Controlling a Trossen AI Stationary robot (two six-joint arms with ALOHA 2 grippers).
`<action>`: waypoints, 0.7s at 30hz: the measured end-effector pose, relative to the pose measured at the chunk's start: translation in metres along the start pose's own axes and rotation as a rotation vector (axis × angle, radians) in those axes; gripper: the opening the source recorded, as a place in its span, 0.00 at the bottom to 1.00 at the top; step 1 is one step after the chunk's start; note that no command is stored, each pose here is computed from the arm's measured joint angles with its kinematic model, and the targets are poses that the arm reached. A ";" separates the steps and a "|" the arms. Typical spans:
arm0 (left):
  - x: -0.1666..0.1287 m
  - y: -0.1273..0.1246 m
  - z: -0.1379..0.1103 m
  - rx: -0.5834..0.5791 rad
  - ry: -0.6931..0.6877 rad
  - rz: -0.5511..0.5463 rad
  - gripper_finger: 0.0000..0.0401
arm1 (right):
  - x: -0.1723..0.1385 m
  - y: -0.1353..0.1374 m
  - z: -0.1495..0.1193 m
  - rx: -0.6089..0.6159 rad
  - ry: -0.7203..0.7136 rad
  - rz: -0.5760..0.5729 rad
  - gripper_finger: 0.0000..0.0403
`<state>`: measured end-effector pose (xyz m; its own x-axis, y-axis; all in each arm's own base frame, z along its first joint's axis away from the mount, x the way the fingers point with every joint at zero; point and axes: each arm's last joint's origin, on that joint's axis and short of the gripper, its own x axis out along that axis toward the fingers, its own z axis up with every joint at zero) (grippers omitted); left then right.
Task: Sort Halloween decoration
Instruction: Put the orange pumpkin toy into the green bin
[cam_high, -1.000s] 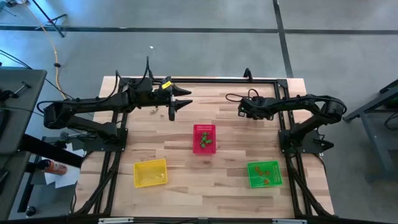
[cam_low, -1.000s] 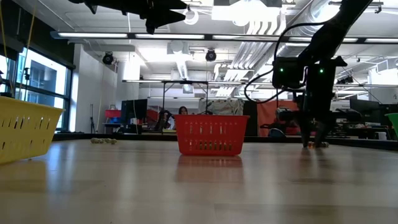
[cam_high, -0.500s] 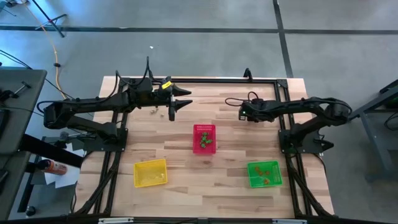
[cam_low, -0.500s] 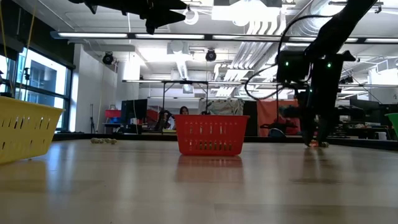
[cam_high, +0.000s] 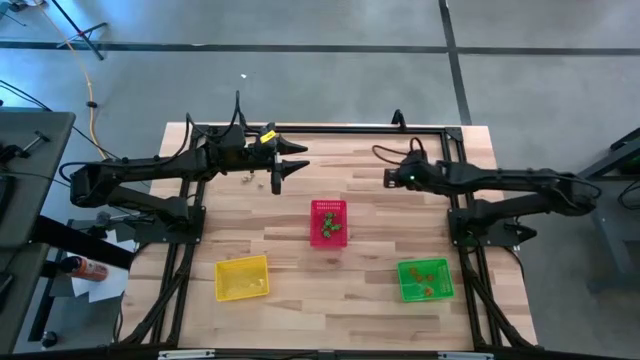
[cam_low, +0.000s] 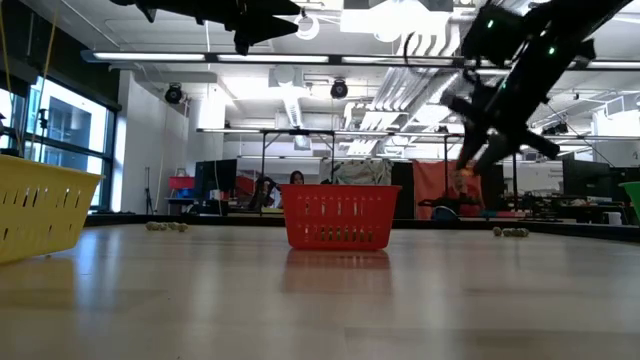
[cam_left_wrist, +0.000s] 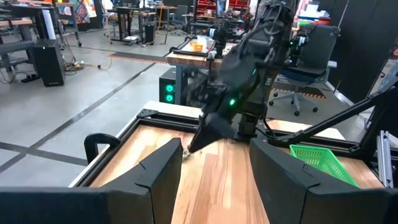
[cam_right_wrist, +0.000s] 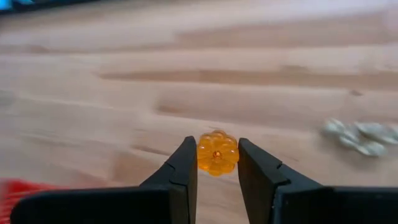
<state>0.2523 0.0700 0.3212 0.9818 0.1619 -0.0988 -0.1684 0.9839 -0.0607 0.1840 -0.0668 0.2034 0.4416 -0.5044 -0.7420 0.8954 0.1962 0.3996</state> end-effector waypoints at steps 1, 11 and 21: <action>0.000 0.000 0.000 0.000 -0.001 0.000 0.44 | -0.005 0.001 0.002 0.005 -0.017 0.037 0.18; 0.000 0.002 0.000 -0.012 -0.003 0.008 0.44 | -0.045 0.021 0.021 -0.062 -0.225 0.389 0.18; 0.000 0.003 0.000 -0.053 -0.003 0.012 0.44 | -0.051 0.030 0.027 -0.126 -0.301 0.490 0.18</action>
<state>0.2514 0.0731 0.3214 0.9800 0.1739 -0.0970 -0.1844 0.9765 -0.1119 0.1863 -0.0581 0.2679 0.7871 -0.5425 -0.2936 0.5984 0.5560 0.5768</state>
